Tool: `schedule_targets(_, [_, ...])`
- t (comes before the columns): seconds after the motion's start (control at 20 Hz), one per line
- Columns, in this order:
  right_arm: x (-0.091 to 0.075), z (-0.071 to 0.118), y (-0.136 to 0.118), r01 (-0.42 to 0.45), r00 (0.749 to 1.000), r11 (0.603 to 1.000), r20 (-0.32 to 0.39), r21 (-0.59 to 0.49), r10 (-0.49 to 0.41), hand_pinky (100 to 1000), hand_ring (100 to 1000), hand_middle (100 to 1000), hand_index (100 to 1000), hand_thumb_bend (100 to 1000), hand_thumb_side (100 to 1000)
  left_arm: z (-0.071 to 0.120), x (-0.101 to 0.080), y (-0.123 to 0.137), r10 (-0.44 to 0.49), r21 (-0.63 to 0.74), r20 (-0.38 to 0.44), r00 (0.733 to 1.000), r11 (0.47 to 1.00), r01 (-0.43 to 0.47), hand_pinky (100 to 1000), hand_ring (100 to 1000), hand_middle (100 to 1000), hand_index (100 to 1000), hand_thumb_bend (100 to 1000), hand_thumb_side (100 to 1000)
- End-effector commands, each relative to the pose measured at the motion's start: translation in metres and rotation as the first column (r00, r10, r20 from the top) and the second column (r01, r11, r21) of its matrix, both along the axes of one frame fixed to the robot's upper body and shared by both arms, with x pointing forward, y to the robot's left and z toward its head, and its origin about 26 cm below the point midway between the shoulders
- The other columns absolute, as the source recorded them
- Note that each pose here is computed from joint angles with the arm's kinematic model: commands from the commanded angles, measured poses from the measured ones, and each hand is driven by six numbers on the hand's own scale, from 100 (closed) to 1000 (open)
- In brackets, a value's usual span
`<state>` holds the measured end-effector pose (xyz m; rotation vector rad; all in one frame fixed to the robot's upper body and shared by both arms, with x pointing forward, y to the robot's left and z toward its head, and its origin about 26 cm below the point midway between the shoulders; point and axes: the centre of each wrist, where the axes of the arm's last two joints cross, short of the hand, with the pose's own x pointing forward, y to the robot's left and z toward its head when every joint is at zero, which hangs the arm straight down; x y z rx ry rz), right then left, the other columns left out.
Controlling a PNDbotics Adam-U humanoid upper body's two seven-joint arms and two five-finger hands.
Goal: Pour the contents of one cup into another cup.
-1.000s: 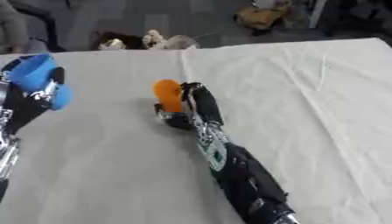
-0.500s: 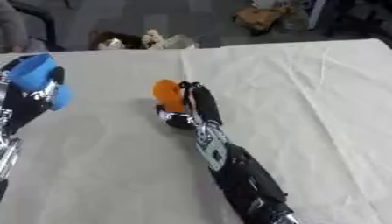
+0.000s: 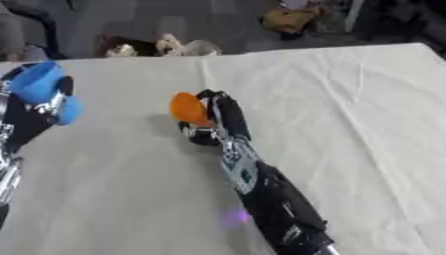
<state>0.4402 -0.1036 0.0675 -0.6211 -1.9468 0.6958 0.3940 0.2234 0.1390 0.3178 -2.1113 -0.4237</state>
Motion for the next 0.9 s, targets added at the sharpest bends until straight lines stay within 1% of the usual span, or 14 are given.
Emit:
schedule_targets(0.05, [0.001, 0.023, -0.001, -0.041, 0.998, 0.999, 0.049, 0.021, 0.039, 685, 752, 275, 396, 100, 159, 0.015, -0.001, 0.007, -0.001, 0.020, 0.042, 0.999, 1.000, 0.000, 432, 281, 232, 699, 100, 451])
schedule_targets(0.35, [-0.006, 0.039, -0.001, -0.114, 0.992, 0.991, 0.059, 0.065, 0.110, 683, 751, 277, 396, 100, 198, 0.016, -0.002, 0.010, -0.009, 0.037, 0.042, 0.999, 0.999, 0.007, 440, 282, 233, 699, 100, 448])
schedule_targets(0.4, [-0.007, 0.042, -0.001, -0.128, 0.991, 0.989, 0.058, 0.070, 0.124, 683, 751, 277, 396, 100, 232, 0.017, -0.002, 0.010, -0.010, 0.040, 0.044, 0.999, 0.999, 0.008, 440, 282, 233, 698, 100, 473])
schedule_targets(0.45, [-0.008, 0.044, -0.001, -0.144, 0.988, 0.987, 0.057, 0.074, 0.140, 683, 751, 277, 396, 100, 211, 0.018, -0.003, 0.011, -0.012, 0.044, 0.047, 0.999, 0.999, 0.010, 441, 282, 233, 698, 100, 450])
schedule_targets(0.55, [-0.011, 0.049, -0.001, -0.181, 0.983, 0.981, 0.053, 0.071, 0.177, 685, 752, 276, 397, 100, 224, 0.020, -0.004, 0.013, -0.016, 0.053, 0.052, 0.999, 0.999, 0.013, 443, 283, 234, 698, 100, 448])
schedule_targets(0.75, [-0.018, 0.054, 0.001, -0.268, 0.963, 0.963, 0.030, 0.037, 0.267, 687, 753, 273, 394, 100, 231, 0.026, -0.006, 0.016, -0.044, 0.091, 0.054, 0.998, 0.995, 0.039, 453, 287, 237, 699, 100, 437])
schedule_targets(0.9, [-0.025, 0.056, 0.006, -0.340, 0.941, 0.941, 0.011, 0.009, 0.340, 688, 753, 268, 392, 100, 235, 0.033, -0.008, 0.019, -0.079, 0.132, 0.056, 0.995, 0.989, 0.071, 460, 291, 239, 698, 100, 428])
